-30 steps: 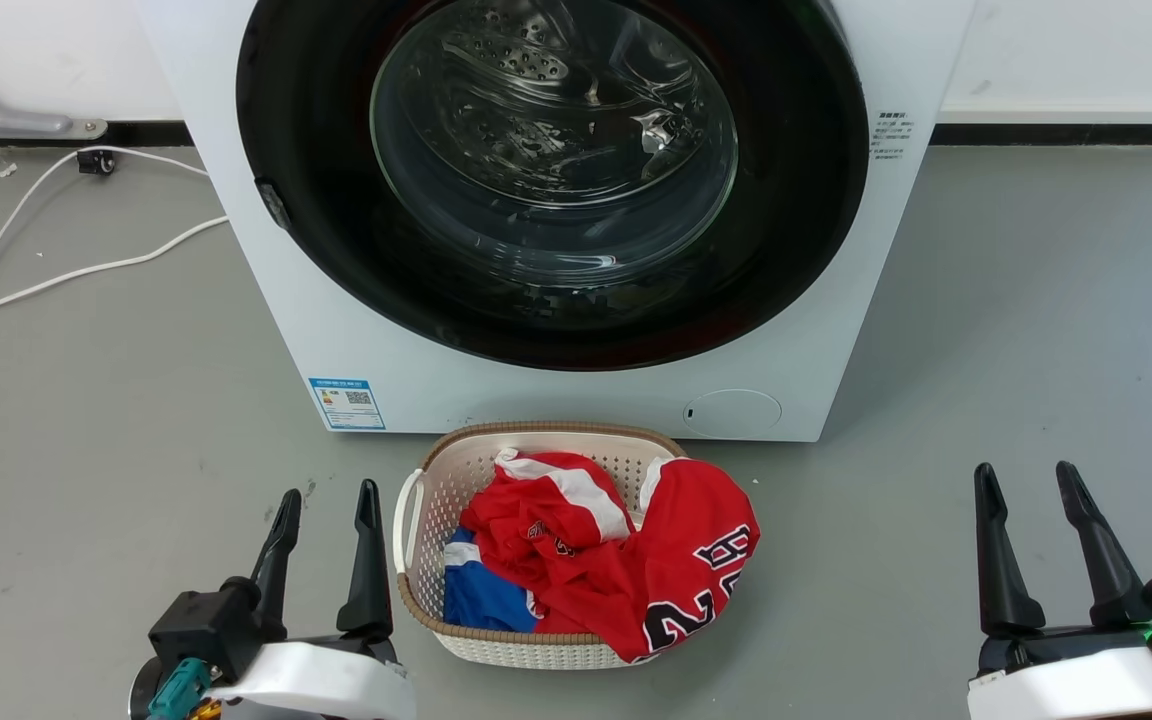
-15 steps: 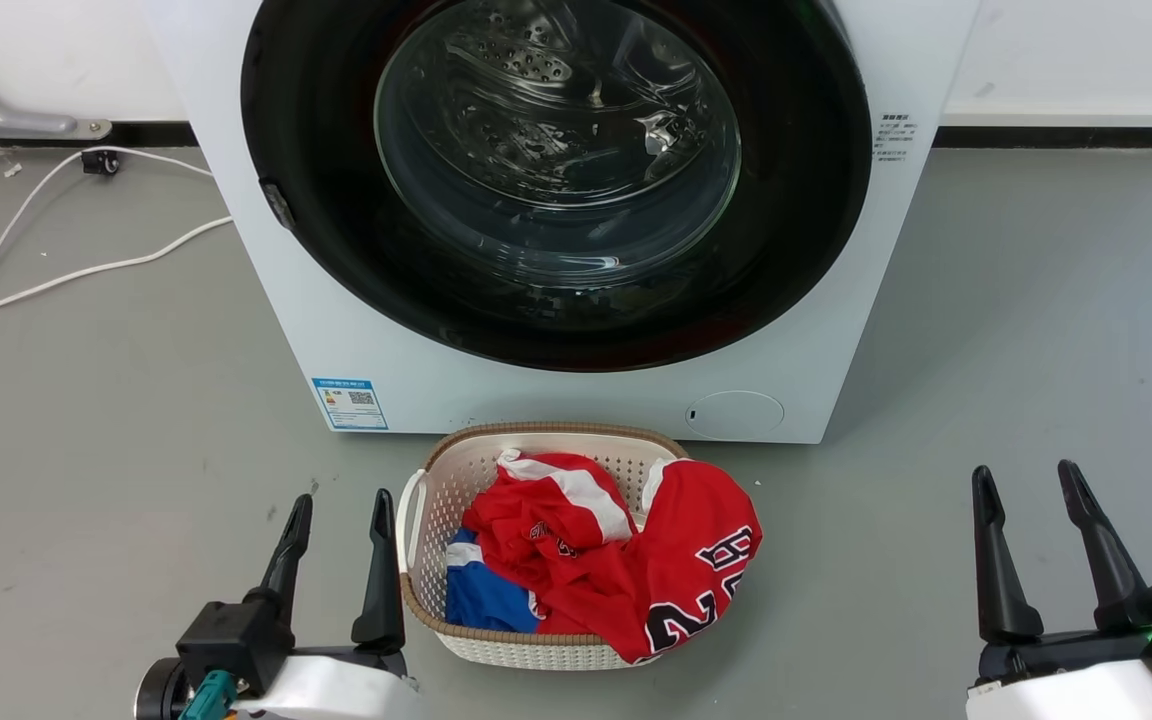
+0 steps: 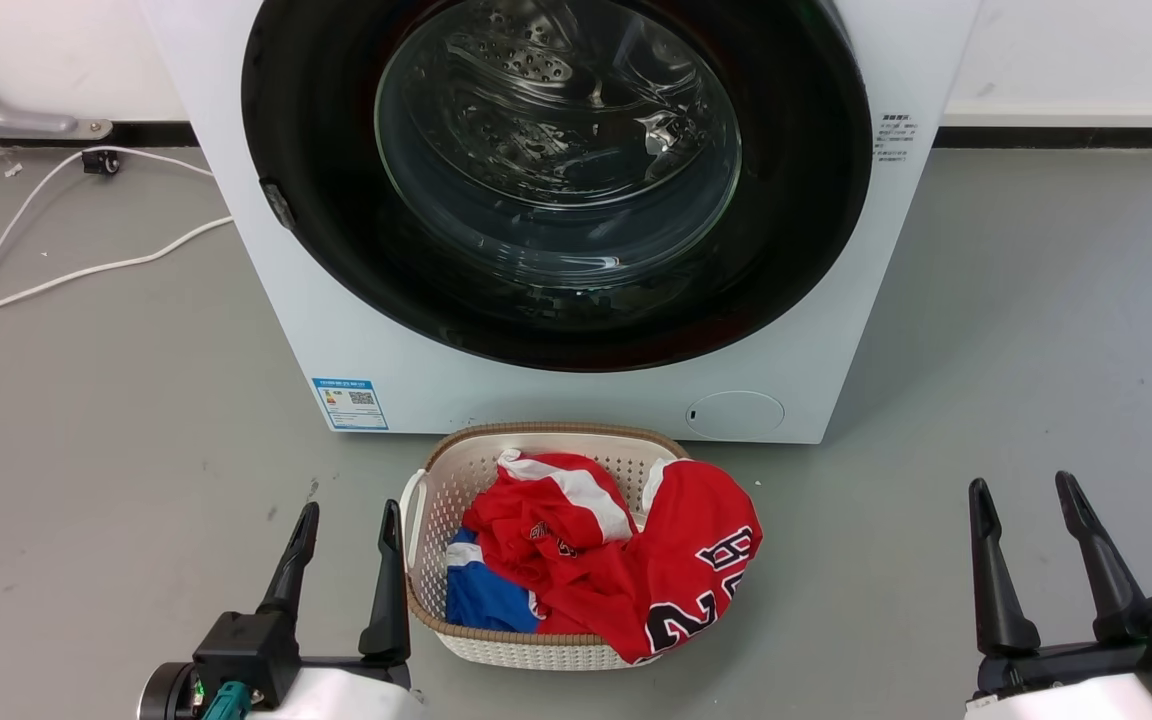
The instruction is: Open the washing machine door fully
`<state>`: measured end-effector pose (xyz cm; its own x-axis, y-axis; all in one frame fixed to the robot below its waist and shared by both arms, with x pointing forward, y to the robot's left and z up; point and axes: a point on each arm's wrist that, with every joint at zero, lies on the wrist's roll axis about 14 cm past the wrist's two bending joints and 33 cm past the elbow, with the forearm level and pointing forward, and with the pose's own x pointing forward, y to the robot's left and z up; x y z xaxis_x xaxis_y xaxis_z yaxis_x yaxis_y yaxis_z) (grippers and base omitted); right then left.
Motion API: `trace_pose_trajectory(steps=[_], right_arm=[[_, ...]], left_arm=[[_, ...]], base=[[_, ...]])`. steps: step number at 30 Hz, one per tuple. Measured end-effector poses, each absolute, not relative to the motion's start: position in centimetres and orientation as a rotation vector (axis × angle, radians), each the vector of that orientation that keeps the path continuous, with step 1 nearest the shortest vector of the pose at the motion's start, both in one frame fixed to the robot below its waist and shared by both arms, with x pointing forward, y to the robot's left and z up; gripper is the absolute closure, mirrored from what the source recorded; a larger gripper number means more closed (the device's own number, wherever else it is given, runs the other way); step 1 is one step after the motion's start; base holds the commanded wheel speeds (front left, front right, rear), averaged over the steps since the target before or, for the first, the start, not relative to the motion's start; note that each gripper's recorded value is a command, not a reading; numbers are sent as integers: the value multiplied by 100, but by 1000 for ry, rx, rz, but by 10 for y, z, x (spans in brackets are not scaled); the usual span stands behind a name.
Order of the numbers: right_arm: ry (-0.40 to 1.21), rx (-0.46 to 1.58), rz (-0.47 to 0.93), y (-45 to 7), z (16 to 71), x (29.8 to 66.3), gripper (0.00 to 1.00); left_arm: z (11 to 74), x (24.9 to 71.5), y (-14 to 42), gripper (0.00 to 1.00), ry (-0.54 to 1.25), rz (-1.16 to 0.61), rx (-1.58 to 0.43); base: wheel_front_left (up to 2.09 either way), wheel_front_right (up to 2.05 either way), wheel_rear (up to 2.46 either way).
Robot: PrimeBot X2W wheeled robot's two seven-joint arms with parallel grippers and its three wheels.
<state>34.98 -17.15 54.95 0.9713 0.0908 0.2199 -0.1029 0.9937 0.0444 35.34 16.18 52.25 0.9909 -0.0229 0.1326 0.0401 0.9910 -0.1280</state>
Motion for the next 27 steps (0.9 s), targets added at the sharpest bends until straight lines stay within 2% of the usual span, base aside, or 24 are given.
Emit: trace_pose_trajectory(steps=[27], right_arm=[[-197,84,87,-174,542,349,0]], left_arm=[[516,353,164,0,-110,-20,-140]], base=[[0,0,0]])
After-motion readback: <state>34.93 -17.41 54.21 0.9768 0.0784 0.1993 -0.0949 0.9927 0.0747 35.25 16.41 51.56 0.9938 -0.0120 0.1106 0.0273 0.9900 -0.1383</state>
